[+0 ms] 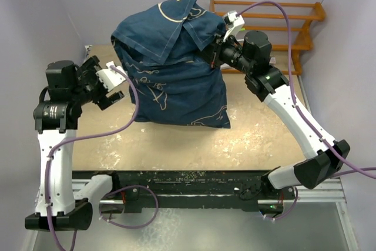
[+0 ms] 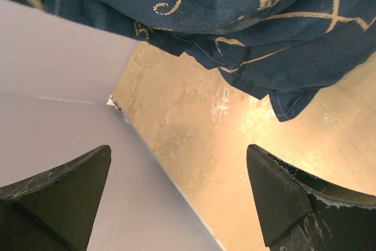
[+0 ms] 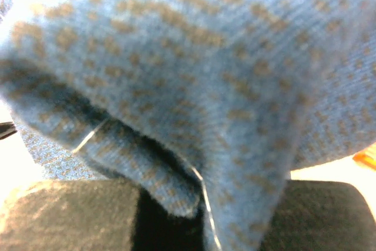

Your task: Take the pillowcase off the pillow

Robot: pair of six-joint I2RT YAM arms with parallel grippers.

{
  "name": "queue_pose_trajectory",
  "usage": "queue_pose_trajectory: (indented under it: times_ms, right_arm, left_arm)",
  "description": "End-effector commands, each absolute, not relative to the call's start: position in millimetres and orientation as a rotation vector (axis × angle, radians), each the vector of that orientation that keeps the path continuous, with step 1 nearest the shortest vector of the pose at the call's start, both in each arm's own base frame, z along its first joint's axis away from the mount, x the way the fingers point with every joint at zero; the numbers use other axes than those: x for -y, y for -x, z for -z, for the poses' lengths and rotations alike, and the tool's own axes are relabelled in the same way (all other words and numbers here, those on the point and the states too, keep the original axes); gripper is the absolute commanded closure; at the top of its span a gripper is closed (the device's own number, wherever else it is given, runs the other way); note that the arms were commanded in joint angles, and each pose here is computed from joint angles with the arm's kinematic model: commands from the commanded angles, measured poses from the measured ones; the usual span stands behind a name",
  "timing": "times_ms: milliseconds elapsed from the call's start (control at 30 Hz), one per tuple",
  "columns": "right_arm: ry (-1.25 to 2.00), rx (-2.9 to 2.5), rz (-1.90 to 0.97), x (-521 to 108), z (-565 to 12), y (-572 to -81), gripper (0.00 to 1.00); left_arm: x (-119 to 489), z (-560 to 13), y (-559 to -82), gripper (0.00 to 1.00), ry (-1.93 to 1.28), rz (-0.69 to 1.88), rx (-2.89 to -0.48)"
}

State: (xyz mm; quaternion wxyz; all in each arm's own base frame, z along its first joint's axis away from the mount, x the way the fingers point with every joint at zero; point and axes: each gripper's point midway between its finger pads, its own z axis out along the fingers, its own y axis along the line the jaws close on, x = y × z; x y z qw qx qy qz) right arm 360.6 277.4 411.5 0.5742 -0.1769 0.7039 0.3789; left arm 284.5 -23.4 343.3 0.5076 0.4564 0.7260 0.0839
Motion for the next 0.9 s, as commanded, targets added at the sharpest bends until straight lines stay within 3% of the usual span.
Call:
queue_pose_trajectory:
  times_ms: [0, 233, 400, 567, 867]
  right_arm:
    - [0.367, -1.48, -0.822, -266, -472, -361, 1.0]
    - [0.426, -1.466, -0.861, -294, -477, -343, 1.0]
    - [0.456, -1.457, -0.955, -332, -491, -326, 1.0]
    - [0.369, -1.531, -0.979, -354, -497, -331, 1.0]
    - [0.332, -1.582, -1.04, -385, -503, -326, 1.0]
  left_arm:
    - [36, -391, -268, 0.01, -1.124, -0.217, -1.586]
    - [109, -444, -211, 0.01, -1.324, 0.077, -1.163]
    - [124, -450, -234, 0.02, -1.339, 0.25, -1.184]
    - [144, -439, -256, 0.03, -1.42, 0.108, -1.153]
    - [125, -446, -283, 0.0, -1.348, -0.276, -0.952]
